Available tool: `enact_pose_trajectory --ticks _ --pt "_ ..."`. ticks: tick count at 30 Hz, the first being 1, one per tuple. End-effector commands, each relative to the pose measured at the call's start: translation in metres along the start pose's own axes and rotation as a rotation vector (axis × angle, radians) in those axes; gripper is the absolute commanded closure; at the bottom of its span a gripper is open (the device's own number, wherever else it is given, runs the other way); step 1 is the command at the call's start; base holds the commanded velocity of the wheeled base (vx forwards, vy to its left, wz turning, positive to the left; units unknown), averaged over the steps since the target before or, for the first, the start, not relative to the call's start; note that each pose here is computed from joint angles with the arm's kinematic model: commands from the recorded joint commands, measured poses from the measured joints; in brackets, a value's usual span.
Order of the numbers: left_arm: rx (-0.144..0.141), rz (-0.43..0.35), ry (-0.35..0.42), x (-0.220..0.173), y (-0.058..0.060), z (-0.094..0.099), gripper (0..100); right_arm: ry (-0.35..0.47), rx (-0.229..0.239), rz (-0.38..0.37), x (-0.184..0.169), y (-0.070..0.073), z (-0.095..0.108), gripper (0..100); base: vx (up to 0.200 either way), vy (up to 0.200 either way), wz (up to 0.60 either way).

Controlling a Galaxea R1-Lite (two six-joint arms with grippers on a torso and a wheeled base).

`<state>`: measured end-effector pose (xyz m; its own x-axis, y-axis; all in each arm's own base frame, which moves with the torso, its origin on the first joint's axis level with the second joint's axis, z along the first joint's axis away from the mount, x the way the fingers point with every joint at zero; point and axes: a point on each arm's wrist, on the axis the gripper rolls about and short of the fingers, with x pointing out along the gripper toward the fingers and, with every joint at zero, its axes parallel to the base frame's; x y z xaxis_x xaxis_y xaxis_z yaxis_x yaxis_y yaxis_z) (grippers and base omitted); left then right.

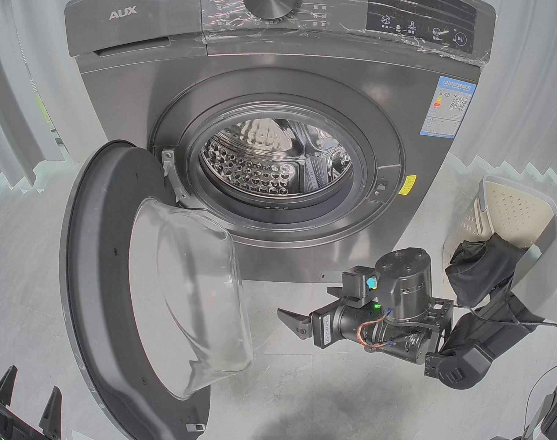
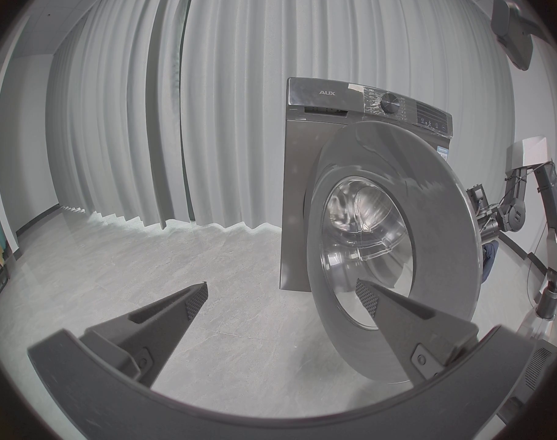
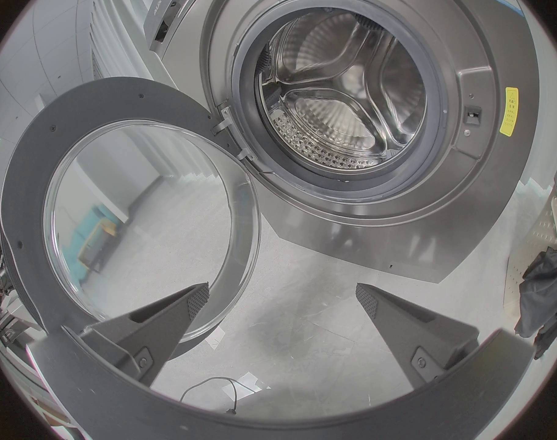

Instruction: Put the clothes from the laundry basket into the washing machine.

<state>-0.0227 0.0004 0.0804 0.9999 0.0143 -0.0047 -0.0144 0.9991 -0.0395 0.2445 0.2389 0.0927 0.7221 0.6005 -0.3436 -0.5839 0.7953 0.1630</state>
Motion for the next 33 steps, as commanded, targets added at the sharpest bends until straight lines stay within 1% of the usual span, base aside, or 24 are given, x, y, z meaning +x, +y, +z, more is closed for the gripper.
enact_pose_trajectory --ticks 1,2,8,11,12,13,16,23,24,25,29,30,31,33 --pt "0.000 0.003 0.003 0.000 0.000 -0.005 0 0.016 -0.002 -0.001 0.016 0.001 -0.006 0 -0.200 0.000 0.00" --pt "0.000 0.001 0.003 0.000 0.000 -0.005 0 0.015 -0.002 0.000 0.019 0.001 -0.006 0 -0.200 0.000 0.00" --pt "0.000 0.000 0.003 0.000 0.000 -0.005 0 0.025 -0.010 0.020 0.030 0.009 -0.012 0 0.000 0.000 0.00" --pt "0.000 0.000 0.003 0.000 0.000 -0.005 0 0.027 -0.019 0.048 0.034 0.020 -0.016 0 0.000 0.000 0.00" --pt "0.000 0.001 0.003 0.000 0.000 -0.005 0 0.027 -0.018 0.049 0.035 0.021 -0.016 0 0.000 0.000 0.00" --pt "0.000 0.001 0.003 0.000 0.000 -0.005 0 0.021 -0.023 0.071 0.035 0.029 -0.015 0 0.000 0.000 0.00" --pt "0.000 0.000 0.003 0.000 0.000 -0.005 0 0.016 -0.026 0.093 0.037 0.039 -0.016 0 0.000 0.000 0.00" --pt "0.000 0.001 0.003 0.000 0.000 -0.005 0 -0.038 -0.004 0.113 0.041 0.043 -0.009 0 0.000 0.000 0.00" --pt "0.000 0.001 0.003 0.000 0.000 -0.005 0 -0.038 -0.004 0.113 0.041 0.043 -0.009 0 0.000 0.000 0.00" --pt "0.000 0.000 0.003 0.000 0.000 -0.005 0 -0.036 -0.001 0.098 0.043 0.038 -0.009 0 0.000 0.000 0.00" --pt "0.000 0.003 0.003 0.000 0.000 -0.005 0 -0.026 -0.001 0.087 0.046 0.034 -0.009 0 0.000 0.000 0.00" --pt "0.000 0.003 0.003 0.000 0.000 -0.005 0 -0.026 -0.001 0.087 0.046 0.034 -0.009 0 0.000 0.000 0.00" --pt "0.000 0.001 0.003 0.000 0.000 -0.005 0 -0.018 -0.004 0.083 0.051 0.034 -0.013 0 0.000 0.000 0.00" --pt "0.000 0.001 0.003 0.000 0.000 -0.005 0 -0.013 -0.008 0.094 0.056 0.039 -0.017 0 0.000 0.000 0.00"
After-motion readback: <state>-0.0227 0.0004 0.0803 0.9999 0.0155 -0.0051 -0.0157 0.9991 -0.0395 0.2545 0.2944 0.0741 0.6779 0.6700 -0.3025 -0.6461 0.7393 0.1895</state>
